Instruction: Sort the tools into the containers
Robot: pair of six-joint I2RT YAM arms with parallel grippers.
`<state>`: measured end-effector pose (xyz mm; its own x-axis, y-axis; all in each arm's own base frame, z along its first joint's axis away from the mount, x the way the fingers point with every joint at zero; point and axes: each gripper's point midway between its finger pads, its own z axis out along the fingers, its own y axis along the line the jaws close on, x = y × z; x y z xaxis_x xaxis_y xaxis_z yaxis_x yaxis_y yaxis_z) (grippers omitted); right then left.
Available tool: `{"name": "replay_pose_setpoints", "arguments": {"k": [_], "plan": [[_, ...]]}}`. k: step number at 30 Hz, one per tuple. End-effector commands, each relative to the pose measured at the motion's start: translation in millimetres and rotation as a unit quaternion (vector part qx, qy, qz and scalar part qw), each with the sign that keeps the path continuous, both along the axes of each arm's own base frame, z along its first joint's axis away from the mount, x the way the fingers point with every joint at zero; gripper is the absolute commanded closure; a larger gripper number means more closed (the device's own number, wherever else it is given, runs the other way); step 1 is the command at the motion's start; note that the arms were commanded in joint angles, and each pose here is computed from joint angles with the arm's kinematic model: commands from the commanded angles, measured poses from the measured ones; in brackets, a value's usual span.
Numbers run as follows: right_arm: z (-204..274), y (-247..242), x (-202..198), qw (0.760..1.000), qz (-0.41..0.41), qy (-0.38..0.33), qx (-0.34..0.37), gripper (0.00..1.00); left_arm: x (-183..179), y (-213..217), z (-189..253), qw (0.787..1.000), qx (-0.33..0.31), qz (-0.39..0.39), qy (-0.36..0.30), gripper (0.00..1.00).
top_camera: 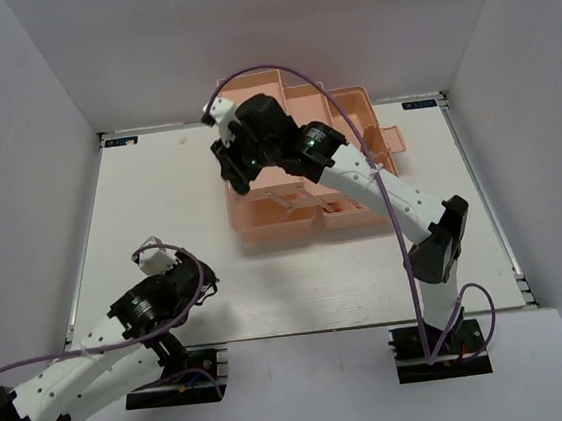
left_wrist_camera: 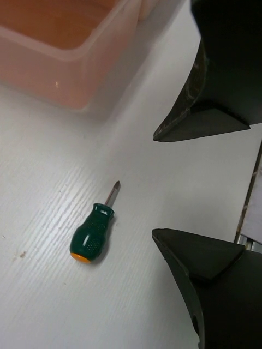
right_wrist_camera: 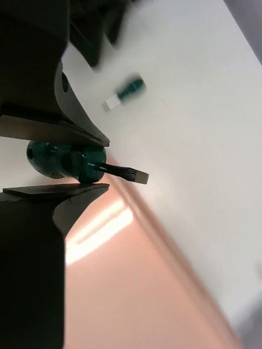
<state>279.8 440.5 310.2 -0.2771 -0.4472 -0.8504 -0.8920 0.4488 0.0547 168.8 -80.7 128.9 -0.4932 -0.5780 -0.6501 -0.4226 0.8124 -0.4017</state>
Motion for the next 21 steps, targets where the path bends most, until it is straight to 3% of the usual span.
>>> {"name": "replay_pose_setpoints", "arguments": {"k": [1, 6, 8, 9, 10, 13, 16, 21], "plan": [[81, -46, 81, 0.970, -0.155, -0.185, 0.026, 1.00, 7, -9, -1, 0.999, -0.013, 0.043, 0.021, 0.25], [29, -52, 127, 0.964, -0.166, -0.204, -0.035, 1.00, 18, -17, -14, 0.997, 0.017, 0.070, 0.041, 0.21], [16, -55, 138, 0.967, -0.165, -0.192, -0.042, 0.81, 27, -22, -7, 0.996, 0.019, 0.079, 0.030, 0.17], [12, -59, 141, 0.968, -0.165, -0.183, -0.045, 0.66, 30, -22, -9, 0.995, 0.030, 0.086, 0.030, 0.17], [5, -61, 141, 0.971, -0.165, -0.168, -0.046, 0.44, 31, -22, -9, 0.995, 0.032, 0.089, 0.033, 0.16], [10, -69, 131, 0.976, -0.158, -0.143, -0.034, 0.22, 31, -14, -17, 0.991, 0.054, 0.113, 0.043, 0.13], [19, -87, 122, 0.977, -0.169, -0.129, -0.021, 0.14, 29, -5, -25, 0.986, 0.057, 0.150, 0.055, 0.14], [15, -128, 105, 0.979, -0.183, -0.093, -0.006, 0.13, 29, 12, -47, 0.977, 0.069, 0.190, 0.068, 0.17]]}}
